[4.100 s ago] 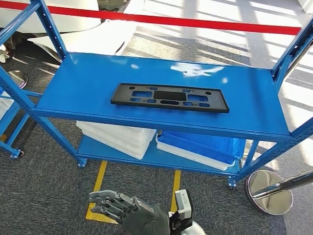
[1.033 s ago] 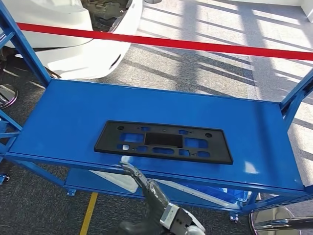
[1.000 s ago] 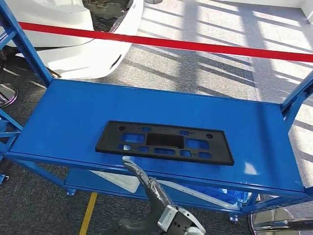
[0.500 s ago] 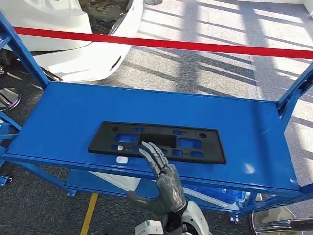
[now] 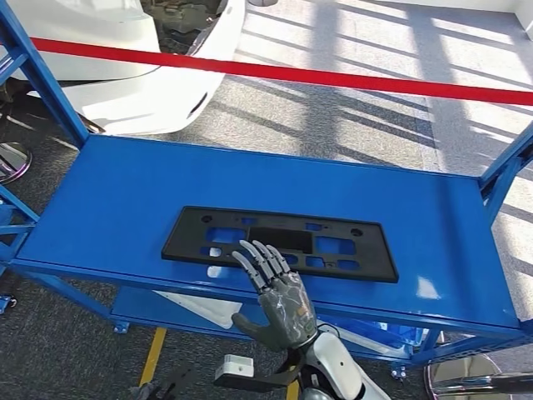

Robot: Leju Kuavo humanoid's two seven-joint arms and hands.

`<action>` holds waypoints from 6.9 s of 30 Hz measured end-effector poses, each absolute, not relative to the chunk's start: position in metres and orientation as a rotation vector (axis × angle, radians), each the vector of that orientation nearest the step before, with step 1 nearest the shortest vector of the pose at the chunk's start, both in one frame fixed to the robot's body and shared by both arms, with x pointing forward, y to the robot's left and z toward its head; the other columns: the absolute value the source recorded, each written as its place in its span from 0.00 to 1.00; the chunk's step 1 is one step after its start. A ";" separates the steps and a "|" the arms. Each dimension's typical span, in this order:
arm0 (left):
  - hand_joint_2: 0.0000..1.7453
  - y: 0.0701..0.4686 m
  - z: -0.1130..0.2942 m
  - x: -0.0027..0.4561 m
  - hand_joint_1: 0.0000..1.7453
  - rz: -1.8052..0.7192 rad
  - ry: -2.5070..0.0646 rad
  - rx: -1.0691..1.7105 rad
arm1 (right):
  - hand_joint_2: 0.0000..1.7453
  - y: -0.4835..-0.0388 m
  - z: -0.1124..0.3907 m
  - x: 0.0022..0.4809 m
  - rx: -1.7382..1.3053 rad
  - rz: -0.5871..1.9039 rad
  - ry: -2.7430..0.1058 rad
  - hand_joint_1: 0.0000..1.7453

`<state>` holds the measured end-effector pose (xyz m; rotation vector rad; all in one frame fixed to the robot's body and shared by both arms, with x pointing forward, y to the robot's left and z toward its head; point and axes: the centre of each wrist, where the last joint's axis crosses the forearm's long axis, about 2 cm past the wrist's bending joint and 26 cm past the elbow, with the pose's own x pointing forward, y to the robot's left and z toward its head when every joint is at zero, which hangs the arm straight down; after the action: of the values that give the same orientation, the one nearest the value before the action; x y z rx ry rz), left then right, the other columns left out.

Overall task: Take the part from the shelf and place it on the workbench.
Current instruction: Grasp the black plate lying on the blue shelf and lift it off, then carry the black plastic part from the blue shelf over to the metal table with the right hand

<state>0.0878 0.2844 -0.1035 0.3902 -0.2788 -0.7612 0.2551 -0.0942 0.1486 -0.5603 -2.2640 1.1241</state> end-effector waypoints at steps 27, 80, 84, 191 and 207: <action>0.00 0.296 -0.105 0.081 0.00 -0.761 -0.292 0.406 | 1.00 -0.118 0.149 0.294 -0.862 1.364 -2.003 0.00; 0.00 0.300 -0.108 0.063 0.00 -0.755 -0.320 0.355 | 1.00 -0.155 0.145 0.322 -0.920 1.412 -1.775 1.00; 0.00 0.298 -0.108 0.061 0.00 -0.757 -0.325 0.342 | 1.00 -0.158 0.141 0.316 -0.994 1.366 -1.790 1.00; 1.00 0.266 -0.107 0.061 0.00 -0.733 -0.235 0.386 | 1.00 -0.127 0.127 0.214 1.562 0.344 -1.645 1.00; 1.00 0.255 -0.106 0.064 0.00 -0.793 -0.203 0.353 | 1.00 -0.121 0.115 0.195 1.510 0.294 -1.590 1.00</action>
<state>0.0638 0.2550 -0.1065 0.3526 -0.2027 -0.7926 0.1951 -0.1207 0.1148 1.5099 -1.5904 0.2937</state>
